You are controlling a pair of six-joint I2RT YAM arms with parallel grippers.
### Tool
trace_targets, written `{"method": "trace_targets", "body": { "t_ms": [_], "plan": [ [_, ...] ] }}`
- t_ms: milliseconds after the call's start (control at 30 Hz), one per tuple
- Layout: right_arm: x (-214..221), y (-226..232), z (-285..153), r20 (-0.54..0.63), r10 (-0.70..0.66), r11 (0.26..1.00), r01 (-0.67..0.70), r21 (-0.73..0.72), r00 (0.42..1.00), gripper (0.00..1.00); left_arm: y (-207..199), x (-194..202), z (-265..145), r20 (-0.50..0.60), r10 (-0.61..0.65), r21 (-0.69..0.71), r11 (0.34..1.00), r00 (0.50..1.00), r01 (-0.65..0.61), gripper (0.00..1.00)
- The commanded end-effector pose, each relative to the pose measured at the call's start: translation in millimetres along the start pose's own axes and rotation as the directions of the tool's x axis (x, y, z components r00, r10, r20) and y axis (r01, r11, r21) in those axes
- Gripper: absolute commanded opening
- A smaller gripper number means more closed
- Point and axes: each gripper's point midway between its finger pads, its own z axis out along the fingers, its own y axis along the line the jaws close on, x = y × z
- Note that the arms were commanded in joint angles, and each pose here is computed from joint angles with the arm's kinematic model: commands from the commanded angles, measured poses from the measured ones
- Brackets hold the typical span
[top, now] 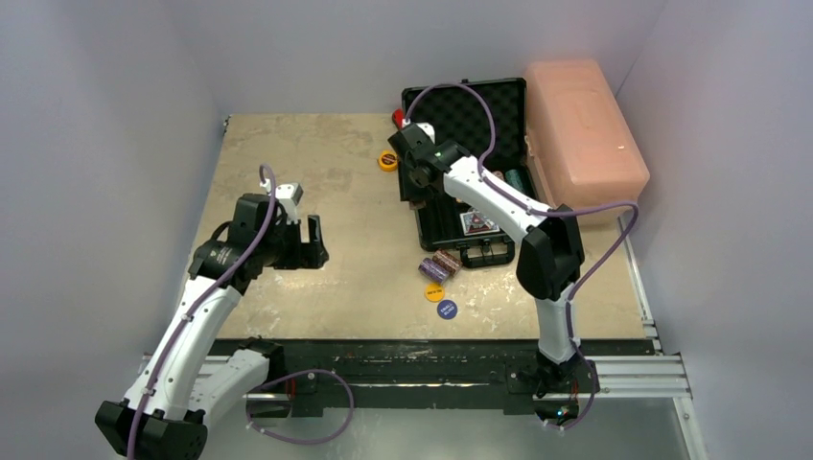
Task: Pack up texas hold em set
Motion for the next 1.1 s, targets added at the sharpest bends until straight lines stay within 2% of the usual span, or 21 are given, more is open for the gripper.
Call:
{"method": "trace_targets", "body": {
  "t_ms": [0, 567, 1067],
  "plan": [
    [-41, 5, -17, 0.074, 0.066, 0.995, -0.060, -0.079, 0.995, 0.00, -7, -6, -4, 0.038, 0.012, 0.033, 0.999, 0.999, -0.013, 0.81],
    [-49, -1, 23, -0.010, 0.116, 0.989, -0.116, -0.095, 0.993, 0.00, -7, -5, -4, 0.032, 0.011, 0.036, 0.999, 0.999, -0.012, 0.81],
    [-37, -28, 58, -0.066, 0.094, 0.995, -0.095, -0.014, 0.993, 0.00, -8, -4, -5, 0.034, 0.012, 0.045, 0.999, 0.999, -0.014, 0.81]
  ]
}}
